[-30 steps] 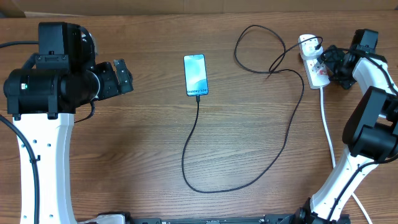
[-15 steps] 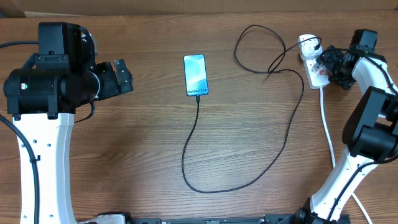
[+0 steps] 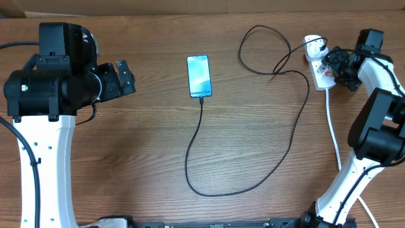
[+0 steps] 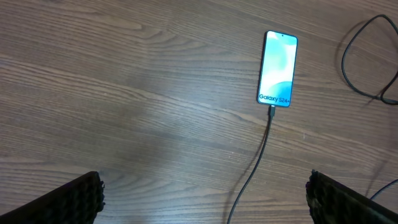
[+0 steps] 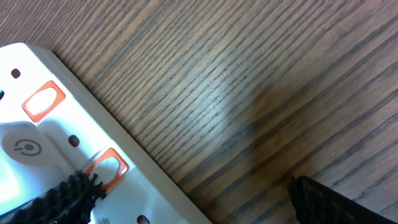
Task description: Plug charger to phone and switch on socket
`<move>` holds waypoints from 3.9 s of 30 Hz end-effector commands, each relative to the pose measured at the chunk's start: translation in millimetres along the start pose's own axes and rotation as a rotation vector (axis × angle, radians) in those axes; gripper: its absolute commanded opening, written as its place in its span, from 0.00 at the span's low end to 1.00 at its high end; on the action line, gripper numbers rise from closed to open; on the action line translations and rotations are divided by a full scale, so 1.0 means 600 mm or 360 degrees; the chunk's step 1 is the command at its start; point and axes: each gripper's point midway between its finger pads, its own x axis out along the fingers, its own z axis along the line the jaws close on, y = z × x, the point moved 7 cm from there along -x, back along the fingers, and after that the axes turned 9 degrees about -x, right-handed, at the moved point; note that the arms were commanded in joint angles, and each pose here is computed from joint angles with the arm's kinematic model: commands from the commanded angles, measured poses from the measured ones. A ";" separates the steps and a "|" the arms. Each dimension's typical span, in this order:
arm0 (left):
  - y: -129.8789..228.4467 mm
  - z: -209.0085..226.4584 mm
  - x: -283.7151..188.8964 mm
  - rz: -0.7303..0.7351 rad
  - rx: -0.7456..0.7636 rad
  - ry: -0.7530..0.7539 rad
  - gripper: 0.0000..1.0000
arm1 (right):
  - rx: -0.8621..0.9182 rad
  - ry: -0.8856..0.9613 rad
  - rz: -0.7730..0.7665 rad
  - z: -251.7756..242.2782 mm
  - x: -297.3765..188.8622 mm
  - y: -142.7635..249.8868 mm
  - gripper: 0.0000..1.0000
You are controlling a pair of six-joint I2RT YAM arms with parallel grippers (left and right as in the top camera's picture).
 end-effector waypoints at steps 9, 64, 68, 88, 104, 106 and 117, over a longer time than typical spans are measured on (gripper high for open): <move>0.001 -0.002 -0.006 -0.0018 -0.0006 0.0002 1.00 | -0.0010 0.0091 -0.0128 -0.012 -0.023 -0.029 1.00; 0.001 -0.002 -0.006 -0.0018 -0.0006 0.0003 1.00 | -0.0026 -0.0124 -0.0055 0.009 -0.008 -0.006 1.00; 0.001 -0.002 -0.006 -0.0018 -0.0006 0.0003 1.00 | -0.0027 -0.0126 -0.0054 0.009 -0.008 -0.006 1.00; 0.001 -0.002 -0.006 -0.0018 -0.0006 0.0002 1.00 | -0.0028 -0.0061 -0.0001 -0.001 -0.003 0.009 1.00; 0.001 -0.002 -0.006 -0.0018 -0.0006 0.0002 1.00 | 0.0039 -0.0045 -0.0155 -0.026 -0.036 -0.044 1.00; 0.001 -0.002 -0.006 -0.0018 -0.0006 0.0002 1.00 | 0.0047 -0.0039 -0.0153 -0.032 -0.038 -0.044 1.00; 0.001 -0.002 -0.006 -0.0018 -0.0006 0.0002 1.00 | 0.0023 -0.0115 -0.0108 -0.012 -0.029 -0.034 1.00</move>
